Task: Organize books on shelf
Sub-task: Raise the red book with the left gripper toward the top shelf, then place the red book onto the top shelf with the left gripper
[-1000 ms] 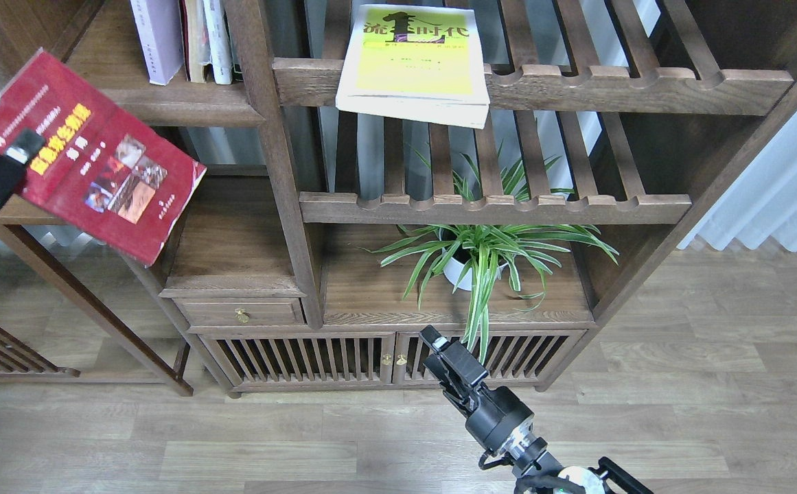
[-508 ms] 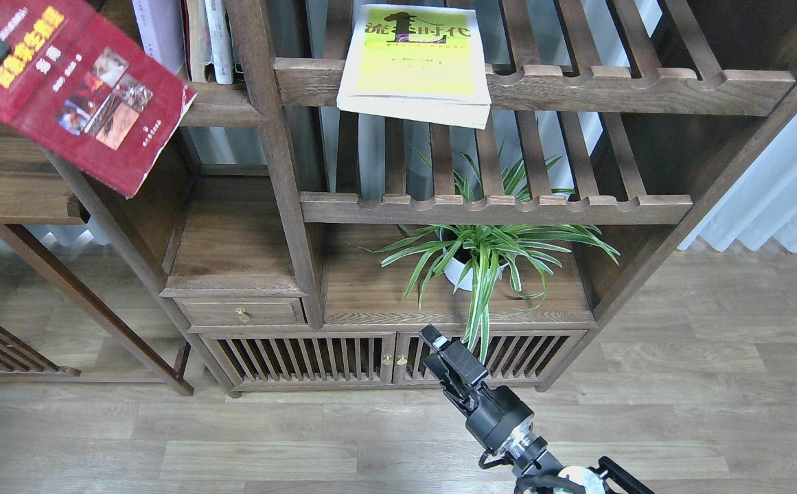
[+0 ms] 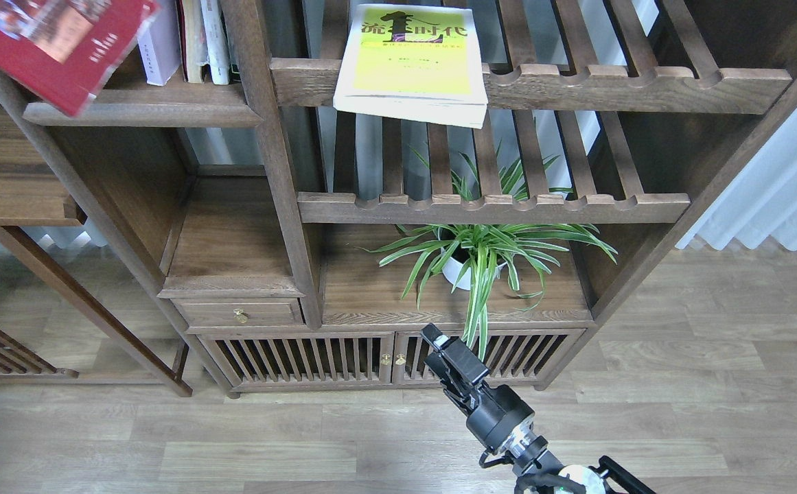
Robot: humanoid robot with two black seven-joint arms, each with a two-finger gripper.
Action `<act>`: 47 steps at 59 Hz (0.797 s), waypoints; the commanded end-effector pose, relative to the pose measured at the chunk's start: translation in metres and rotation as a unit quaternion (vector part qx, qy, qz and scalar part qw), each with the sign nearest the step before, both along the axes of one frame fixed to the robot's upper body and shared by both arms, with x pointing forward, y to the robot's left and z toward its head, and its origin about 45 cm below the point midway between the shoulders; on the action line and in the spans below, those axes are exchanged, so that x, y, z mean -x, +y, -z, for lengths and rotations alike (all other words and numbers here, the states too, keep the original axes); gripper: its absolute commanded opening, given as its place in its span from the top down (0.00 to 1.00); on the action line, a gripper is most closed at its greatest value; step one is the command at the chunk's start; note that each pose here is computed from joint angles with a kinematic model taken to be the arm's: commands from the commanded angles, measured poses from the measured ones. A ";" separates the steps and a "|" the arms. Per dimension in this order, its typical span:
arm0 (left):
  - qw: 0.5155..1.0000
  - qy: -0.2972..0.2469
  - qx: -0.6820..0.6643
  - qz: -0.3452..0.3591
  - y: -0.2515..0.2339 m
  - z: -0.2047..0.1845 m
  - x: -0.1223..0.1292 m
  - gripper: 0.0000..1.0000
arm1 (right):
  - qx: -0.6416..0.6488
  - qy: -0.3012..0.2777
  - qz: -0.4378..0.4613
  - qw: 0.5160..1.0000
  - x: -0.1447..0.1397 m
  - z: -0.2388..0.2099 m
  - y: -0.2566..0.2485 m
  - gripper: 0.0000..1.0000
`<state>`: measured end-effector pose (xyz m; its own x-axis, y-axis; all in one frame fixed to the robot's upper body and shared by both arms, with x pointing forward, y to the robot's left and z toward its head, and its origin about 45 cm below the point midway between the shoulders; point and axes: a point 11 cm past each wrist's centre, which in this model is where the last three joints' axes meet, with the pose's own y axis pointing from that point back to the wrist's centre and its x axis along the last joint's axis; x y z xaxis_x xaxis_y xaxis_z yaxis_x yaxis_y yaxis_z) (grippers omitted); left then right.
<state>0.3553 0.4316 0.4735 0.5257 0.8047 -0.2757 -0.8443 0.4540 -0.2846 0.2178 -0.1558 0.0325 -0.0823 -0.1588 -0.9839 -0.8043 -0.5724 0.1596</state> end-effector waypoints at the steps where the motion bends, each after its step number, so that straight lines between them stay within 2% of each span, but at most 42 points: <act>1: 1.000 -0.003 -0.013 -0.007 0.006 -0.010 0.003 1.00 | 0.000 -0.001 0.000 1.000 -0.001 -0.001 0.000 0.01; 22: 0.999 -0.009 -0.043 -0.026 0.012 -0.031 -0.008 1.00 | -0.001 -0.003 -0.002 1.000 -0.002 -0.002 0.001 0.01; 47: 0.998 0.008 -0.062 -0.026 -0.008 -0.034 -0.052 1.00 | -0.001 -0.005 -0.002 1.000 -0.003 -0.003 0.001 0.01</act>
<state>0.3961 0.4301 0.5102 0.4809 0.8583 -0.1793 -0.8691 0.4396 -0.2266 0.2205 -0.1541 0.0350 -0.0725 -0.1573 -0.9849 -0.8024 -0.5772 0.1513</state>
